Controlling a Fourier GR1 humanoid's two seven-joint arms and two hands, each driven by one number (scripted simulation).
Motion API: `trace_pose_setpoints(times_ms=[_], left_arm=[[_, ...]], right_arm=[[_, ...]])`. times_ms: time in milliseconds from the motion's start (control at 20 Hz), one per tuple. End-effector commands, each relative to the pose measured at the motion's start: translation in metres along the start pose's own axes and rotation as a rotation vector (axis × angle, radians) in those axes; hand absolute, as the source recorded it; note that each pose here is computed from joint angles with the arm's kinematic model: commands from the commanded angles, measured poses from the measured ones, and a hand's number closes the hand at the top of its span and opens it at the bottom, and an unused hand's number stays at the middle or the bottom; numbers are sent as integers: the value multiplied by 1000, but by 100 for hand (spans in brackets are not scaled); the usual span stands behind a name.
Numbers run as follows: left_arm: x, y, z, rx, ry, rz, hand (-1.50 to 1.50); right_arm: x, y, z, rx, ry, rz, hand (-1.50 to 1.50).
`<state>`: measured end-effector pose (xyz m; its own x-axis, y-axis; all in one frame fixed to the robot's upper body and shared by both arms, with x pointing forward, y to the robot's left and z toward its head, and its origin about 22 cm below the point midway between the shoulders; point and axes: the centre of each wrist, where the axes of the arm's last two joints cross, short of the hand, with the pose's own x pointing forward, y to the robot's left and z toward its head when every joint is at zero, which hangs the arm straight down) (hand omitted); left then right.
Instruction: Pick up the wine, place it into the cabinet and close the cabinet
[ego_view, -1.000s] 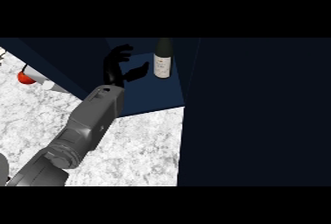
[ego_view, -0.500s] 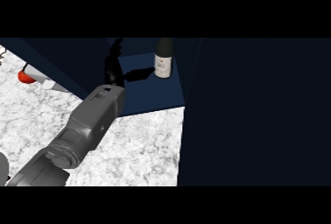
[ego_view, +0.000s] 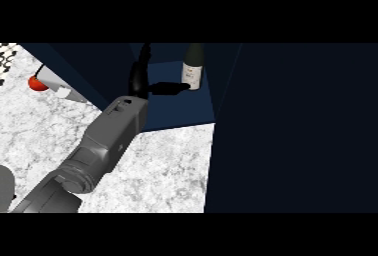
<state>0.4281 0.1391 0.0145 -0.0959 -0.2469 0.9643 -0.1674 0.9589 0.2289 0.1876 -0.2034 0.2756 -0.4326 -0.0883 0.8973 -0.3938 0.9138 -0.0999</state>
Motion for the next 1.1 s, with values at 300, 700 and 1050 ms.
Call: trace_pose_setpoints(times_ms=[300,700,1050], left_arm=[[23,4,-13,-162,-221,407,-150],[41,-23,-5,-325,-169,424,-150],[57,-61,32,-407,-222,459,-150]], right_arm=[[10,-1,6,-70,12,7,-150],[19,4,11,-124,43,12,-150],[17,0,17,-112,48,20,-150]])
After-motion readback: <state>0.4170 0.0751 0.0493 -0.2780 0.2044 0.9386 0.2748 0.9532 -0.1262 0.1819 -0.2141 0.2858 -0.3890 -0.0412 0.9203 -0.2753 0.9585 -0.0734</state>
